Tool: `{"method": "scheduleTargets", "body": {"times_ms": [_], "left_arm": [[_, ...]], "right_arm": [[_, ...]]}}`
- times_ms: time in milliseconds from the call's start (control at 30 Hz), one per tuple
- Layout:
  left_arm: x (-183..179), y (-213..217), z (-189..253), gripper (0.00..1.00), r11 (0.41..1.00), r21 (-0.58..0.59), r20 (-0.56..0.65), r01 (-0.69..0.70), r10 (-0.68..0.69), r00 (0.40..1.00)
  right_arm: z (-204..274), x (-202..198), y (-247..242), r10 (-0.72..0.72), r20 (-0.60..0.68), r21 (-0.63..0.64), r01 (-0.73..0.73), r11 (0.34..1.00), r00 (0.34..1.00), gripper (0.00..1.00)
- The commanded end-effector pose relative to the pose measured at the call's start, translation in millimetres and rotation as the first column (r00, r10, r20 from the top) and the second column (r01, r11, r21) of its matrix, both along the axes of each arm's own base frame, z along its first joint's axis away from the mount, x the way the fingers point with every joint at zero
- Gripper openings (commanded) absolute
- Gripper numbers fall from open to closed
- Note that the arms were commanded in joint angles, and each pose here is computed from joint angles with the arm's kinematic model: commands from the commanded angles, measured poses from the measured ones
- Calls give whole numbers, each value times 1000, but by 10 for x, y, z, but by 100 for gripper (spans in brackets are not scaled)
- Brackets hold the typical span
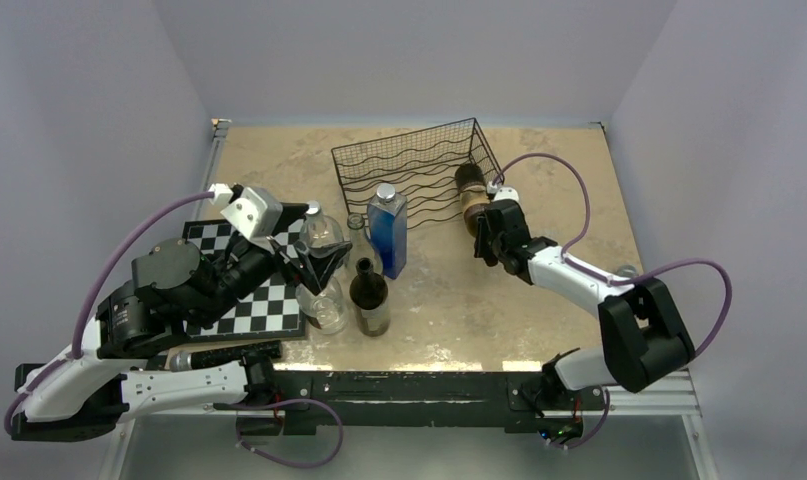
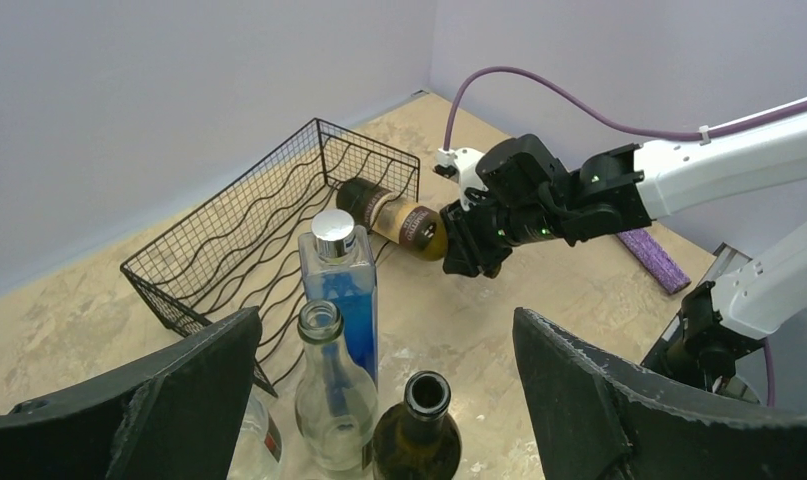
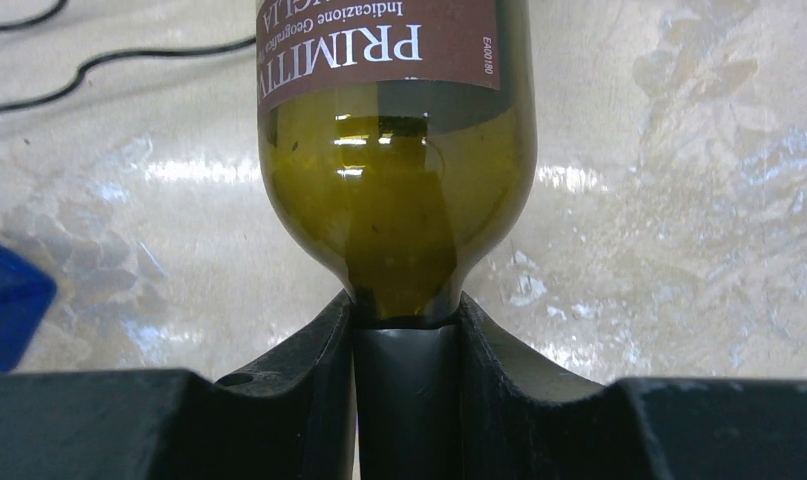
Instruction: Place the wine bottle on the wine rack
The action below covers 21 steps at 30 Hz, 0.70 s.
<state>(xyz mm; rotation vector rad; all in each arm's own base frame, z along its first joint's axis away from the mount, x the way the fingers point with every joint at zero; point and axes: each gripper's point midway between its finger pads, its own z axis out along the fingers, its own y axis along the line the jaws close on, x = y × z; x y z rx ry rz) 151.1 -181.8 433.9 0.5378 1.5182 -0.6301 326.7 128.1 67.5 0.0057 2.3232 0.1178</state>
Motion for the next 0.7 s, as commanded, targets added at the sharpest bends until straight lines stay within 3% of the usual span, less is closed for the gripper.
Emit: {"method": "scheduleTargets", "body": {"times_ms": [0,433,667], "left_arm": [[-29,15,84,99,999,-31,1,13,-13,1000],[-68,-42,127,99,999,-23,-2,48,-48,999],[-83,-84,91,99,998,-13,-18,63,-63,998]], "right_arm": [[793,610,275,4,263,142,-43,989,965,0],[771,939,357,-24,249,324,-60,944,968,0],[789,1076,470,-28,267,448,-98,889,963,0]]}}
